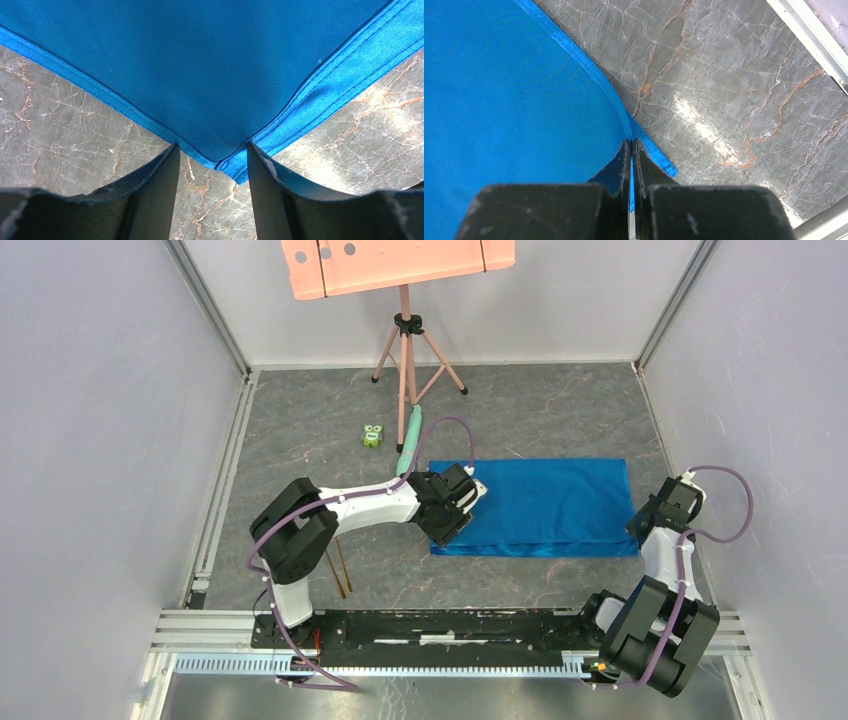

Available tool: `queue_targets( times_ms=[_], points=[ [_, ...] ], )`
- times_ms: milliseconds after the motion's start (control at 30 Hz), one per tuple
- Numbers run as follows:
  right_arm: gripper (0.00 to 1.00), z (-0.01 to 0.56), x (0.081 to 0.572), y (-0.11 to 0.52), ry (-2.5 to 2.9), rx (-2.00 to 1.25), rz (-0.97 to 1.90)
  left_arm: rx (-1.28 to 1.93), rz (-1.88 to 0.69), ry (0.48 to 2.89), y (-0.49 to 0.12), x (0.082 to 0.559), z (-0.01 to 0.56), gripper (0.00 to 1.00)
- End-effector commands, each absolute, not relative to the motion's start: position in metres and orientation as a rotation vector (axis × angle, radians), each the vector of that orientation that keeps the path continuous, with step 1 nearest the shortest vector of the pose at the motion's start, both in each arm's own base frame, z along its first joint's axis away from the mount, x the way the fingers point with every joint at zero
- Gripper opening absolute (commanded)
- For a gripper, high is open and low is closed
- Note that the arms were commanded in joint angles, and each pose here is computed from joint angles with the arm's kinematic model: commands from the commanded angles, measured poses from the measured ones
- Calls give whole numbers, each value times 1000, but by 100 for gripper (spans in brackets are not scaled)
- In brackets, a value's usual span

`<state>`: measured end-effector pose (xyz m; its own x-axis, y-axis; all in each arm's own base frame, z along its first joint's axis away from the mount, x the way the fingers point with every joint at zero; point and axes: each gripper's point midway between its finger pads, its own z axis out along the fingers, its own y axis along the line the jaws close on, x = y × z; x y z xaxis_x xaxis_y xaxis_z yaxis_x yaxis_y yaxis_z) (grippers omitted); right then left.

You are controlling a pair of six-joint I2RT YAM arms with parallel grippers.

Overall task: Fold the napkin into a case and place the utensils inside
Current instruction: Smooth out the rectangle-folded napkin at the center of the board.

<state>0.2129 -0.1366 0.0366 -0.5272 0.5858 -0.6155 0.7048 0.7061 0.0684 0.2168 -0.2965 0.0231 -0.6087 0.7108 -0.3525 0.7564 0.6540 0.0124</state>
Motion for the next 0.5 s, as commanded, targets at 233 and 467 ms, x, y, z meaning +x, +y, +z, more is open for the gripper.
queue_targets(
  times_ms=[233, 467],
  points=[
    [0, 58, 228, -145, 2237, 944, -251, 1270, -177, 2527, -295, 214, 17, 41],
    [1, 64, 227, -146, 2228, 946, -271, 1238, -171, 2476, -298, 223, 40, 22]
  ],
)
